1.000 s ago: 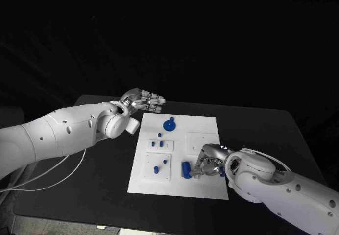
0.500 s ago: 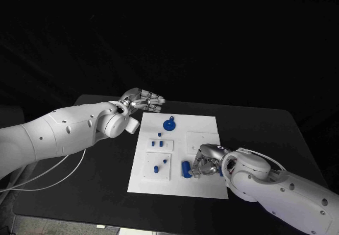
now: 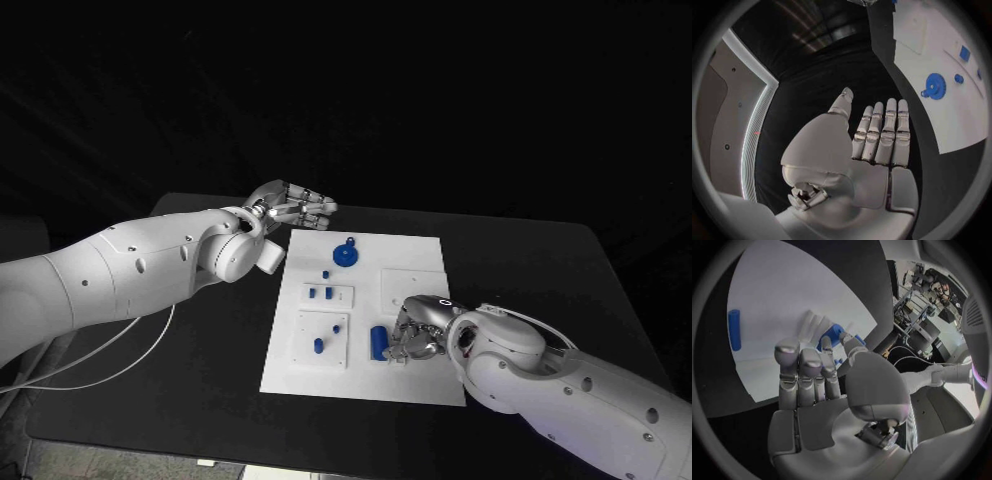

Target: Assemble the parts on the task board

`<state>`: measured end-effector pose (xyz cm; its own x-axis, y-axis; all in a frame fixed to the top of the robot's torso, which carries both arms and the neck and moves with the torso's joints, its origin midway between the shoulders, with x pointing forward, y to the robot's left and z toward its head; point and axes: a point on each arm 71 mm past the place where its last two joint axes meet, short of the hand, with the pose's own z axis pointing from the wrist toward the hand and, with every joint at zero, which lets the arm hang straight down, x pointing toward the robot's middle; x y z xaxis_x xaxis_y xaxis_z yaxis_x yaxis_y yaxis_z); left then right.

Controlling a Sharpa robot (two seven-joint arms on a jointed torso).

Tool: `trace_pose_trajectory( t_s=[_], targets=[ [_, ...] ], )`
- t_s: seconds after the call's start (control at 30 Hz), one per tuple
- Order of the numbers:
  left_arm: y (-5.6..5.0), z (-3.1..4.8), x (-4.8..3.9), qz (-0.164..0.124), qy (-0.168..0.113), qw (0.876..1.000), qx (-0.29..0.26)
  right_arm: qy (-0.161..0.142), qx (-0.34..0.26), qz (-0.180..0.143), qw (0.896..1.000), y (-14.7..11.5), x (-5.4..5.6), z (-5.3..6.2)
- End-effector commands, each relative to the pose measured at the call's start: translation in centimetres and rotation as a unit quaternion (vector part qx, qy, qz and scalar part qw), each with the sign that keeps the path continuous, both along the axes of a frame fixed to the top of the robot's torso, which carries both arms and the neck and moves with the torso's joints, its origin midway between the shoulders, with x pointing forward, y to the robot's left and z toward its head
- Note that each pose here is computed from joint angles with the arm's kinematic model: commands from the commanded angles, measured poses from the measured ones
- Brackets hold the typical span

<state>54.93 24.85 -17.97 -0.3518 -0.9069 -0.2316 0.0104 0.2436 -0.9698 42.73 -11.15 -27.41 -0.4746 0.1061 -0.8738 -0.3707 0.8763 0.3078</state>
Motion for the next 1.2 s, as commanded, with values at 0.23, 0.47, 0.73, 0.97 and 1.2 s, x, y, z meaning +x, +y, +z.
trace_pose_trajectory(
  t_s=[0.23,0.47,0.73,0.97,1.2],
  targets=[
    [-0.3,-0.02,-0.03,-0.008,0.0,1.0,-0.001,-0.028,-0.009,-0.005,1.0,0.3,0.2,0.1],
    [-0.4,-0.04,-0.05,-0.008,0.0,1.0,-0.001,-0.002,-0.019,-0.002,1.0,0.5,0.2,-0.5],
    [-0.3,-0.07,-0.06,-0.007,0.001,1.0,-0.001,0.017,-0.03,0.003,0.999,0.6,0.1,-1.1],
    [-0.2,-0.09,-0.07,-0.007,0.002,1.0,0.0,0.025,-0.036,0.001,0.999,0.7,0.0,-1.5],
    [-0.2,-0.1,-0.07,-0.006,0.002,1.0,0.001,0.029,-0.038,-0.006,0.999,0.6,-0.1,-1.9]
  ],
)
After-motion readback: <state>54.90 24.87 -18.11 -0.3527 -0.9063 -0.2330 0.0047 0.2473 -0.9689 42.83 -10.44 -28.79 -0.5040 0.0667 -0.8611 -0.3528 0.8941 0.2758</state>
